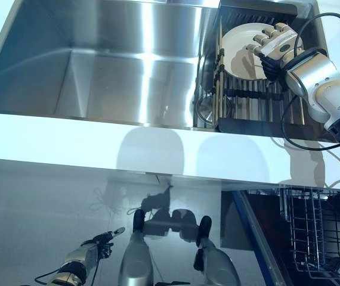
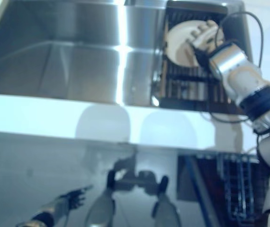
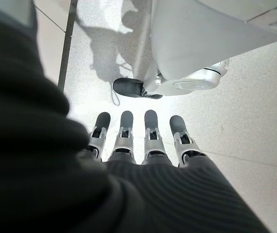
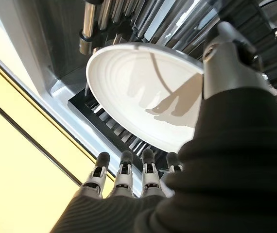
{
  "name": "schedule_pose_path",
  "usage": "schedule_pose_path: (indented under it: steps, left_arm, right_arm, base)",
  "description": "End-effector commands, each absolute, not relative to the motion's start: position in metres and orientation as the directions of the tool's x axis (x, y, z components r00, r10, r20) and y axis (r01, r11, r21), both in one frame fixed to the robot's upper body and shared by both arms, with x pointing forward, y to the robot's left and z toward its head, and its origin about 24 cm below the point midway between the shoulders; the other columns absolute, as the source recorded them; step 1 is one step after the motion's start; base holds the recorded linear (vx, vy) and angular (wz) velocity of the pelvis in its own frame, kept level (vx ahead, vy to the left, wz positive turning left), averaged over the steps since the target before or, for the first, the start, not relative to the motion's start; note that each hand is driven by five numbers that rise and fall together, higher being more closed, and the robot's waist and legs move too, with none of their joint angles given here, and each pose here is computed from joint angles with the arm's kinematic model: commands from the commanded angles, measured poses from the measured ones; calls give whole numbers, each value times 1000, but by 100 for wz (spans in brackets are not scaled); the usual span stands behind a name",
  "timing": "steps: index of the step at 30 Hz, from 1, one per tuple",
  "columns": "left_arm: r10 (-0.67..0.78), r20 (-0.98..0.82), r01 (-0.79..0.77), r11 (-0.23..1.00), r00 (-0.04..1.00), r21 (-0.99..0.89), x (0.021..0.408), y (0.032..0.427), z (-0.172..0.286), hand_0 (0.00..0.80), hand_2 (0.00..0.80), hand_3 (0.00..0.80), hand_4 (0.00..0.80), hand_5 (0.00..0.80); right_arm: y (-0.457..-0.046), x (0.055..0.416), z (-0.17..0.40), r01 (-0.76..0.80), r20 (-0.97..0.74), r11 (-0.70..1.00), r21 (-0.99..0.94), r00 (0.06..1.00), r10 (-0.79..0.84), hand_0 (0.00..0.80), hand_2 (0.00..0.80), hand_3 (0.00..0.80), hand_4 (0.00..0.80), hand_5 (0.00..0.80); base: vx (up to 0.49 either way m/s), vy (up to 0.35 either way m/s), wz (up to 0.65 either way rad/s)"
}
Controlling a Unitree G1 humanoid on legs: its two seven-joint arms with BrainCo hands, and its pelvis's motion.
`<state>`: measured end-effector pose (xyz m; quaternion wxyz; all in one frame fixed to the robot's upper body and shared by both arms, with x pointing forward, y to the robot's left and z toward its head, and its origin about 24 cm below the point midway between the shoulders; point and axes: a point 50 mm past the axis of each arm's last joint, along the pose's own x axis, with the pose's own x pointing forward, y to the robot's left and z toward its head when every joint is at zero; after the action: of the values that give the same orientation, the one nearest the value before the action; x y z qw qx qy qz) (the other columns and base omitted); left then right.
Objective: Take plates into dishwasher
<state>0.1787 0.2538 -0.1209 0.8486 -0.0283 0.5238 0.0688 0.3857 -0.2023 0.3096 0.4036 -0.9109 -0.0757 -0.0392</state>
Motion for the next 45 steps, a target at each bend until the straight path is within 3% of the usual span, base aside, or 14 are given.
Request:
schedule_pose_path:
  steps: [1, 22, 44, 45]
  left_arm:
    - [94, -904, -122, 991, 417, 47, 179, 257, -121, 0, 0, 0, 0, 0]
    - [89, -904, -124, 991, 418, 40, 186, 255, -119, 0, 0, 0, 0, 0]
    - [70, -908, -120, 993, 413, 22, 191, 249, -118, 0, 0, 0, 0, 0]
    - [68, -908, -118, 993, 413, 21, 191, 248, -118, 0, 0, 0, 0, 0]
  right_arm:
    - [-206, 381, 324, 185, 172, -704, -685, 981, 90, 0, 0, 0, 0, 0]
    - [-212, 381, 327, 197, 220, -755, -625, 973, 71, 0, 0, 0, 0, 0]
    - [-199, 376, 355, 312, 361, -777, -546, 925, 117, 0, 0, 0, 0, 0]
    - [-199, 375, 356, 315, 370, -778, -544, 922, 115, 91, 91, 91, 91, 91]
  base:
    - [0, 0, 0]
    - [0, 0, 0]
    - [8, 1, 0]
    - [0, 0, 0]
